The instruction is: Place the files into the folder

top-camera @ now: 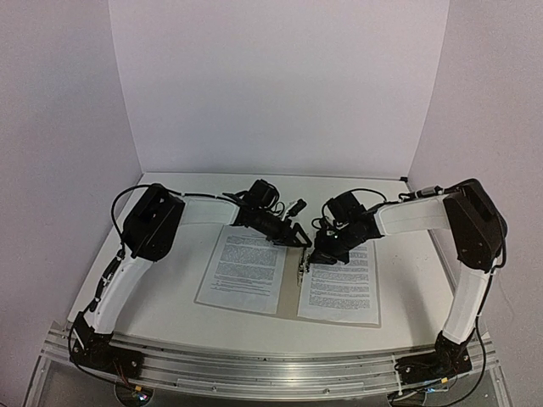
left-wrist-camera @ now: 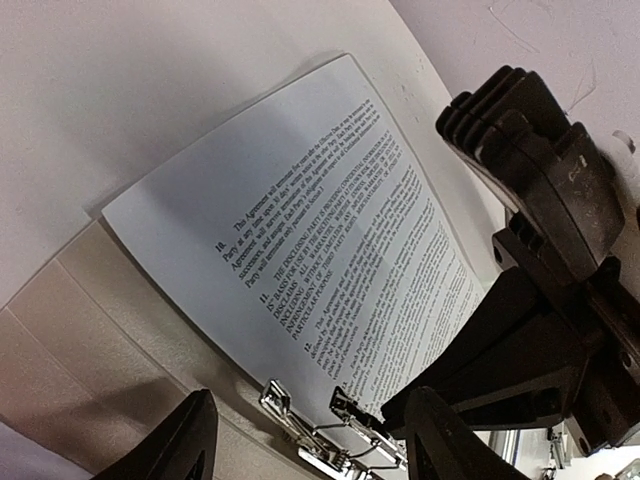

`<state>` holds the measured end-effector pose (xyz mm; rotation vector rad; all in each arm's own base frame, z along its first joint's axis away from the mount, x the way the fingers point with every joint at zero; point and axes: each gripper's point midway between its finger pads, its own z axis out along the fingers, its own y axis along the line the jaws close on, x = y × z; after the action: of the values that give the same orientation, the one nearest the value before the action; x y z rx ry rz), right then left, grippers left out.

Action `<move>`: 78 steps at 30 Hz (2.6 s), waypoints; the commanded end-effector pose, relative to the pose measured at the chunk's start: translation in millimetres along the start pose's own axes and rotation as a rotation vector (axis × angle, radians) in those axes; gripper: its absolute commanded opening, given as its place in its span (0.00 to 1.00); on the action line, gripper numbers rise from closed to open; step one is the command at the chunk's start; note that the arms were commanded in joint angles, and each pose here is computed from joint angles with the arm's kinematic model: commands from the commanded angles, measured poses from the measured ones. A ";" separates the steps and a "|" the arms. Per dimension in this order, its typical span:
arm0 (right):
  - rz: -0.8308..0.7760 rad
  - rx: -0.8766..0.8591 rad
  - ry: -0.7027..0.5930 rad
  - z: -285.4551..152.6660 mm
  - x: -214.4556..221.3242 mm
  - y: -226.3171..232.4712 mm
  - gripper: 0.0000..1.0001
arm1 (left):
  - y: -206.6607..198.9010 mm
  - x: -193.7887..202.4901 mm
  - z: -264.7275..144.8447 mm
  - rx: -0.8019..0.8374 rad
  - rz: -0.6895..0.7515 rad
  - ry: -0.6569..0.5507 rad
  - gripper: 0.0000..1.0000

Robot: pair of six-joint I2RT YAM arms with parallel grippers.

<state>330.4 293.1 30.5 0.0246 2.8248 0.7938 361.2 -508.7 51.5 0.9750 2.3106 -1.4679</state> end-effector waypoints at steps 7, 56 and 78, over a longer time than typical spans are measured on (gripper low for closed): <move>0.033 0.000 -0.089 -54.1 -18.1 4.8 0.00 | -6.5 -14.3 11.1 0.061 0.011 -0.035 0.62; 0.168 0.180 -0.086 -48.4 -6.1 -83.1 0.00 | -149.8 30.5 -36.8 0.265 0.460 0.146 0.60; 0.219 0.071 -0.164 -85.5 -14.5 -7.3 0.56 | -69.6 66.5 -118.5 -0.273 0.814 0.120 0.79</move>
<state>323.4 280.8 93.1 0.2249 2.7755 0.8752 264.9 -387.6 97.7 1.7457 1.8388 -0.8368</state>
